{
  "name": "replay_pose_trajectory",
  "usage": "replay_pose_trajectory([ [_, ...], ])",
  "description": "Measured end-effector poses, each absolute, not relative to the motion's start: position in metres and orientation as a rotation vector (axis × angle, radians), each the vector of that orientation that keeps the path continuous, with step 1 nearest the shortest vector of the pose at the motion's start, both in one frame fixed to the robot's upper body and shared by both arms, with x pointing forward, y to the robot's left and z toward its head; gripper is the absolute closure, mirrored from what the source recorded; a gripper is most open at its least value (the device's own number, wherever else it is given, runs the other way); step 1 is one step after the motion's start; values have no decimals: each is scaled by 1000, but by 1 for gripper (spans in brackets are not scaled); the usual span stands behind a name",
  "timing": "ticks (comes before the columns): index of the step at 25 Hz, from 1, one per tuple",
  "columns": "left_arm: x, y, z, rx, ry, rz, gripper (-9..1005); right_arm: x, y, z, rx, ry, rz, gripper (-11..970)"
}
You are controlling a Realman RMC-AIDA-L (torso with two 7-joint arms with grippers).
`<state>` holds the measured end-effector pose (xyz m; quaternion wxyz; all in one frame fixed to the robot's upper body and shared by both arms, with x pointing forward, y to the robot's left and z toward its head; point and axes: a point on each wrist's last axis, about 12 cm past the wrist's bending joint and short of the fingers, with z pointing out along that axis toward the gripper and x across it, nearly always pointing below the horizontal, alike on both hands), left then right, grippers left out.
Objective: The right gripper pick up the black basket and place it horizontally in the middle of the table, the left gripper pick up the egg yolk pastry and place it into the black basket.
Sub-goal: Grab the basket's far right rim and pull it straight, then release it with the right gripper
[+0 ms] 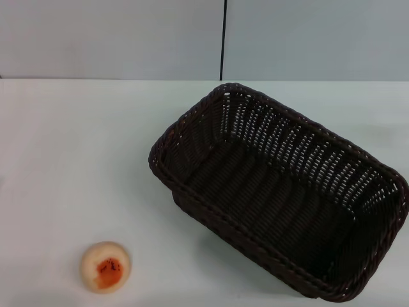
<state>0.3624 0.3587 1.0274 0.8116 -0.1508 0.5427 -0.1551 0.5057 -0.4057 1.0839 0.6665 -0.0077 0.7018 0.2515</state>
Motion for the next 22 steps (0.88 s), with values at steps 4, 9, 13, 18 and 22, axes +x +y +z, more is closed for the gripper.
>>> replay_pose_trajectory([
  [4,361,360,1027,-323,1162,-326,181,516,-413,1124,-199,1741,692,333],
  [9,361,361,1027,-325,1163,-322,180,527,-408,1175,-422,1885,754,259],
  [13,361,361,1027,-326,1164,-322,180,541,-389,1206,-661,2076,761,261],
  [18,363,360,1027,-323,1162,-325,180,564,-360,1224,-861,2263,730,265],
  [22,364,360,1027,-324,1162,-327,181,582,-332,1220,-986,2387,635,265],
])
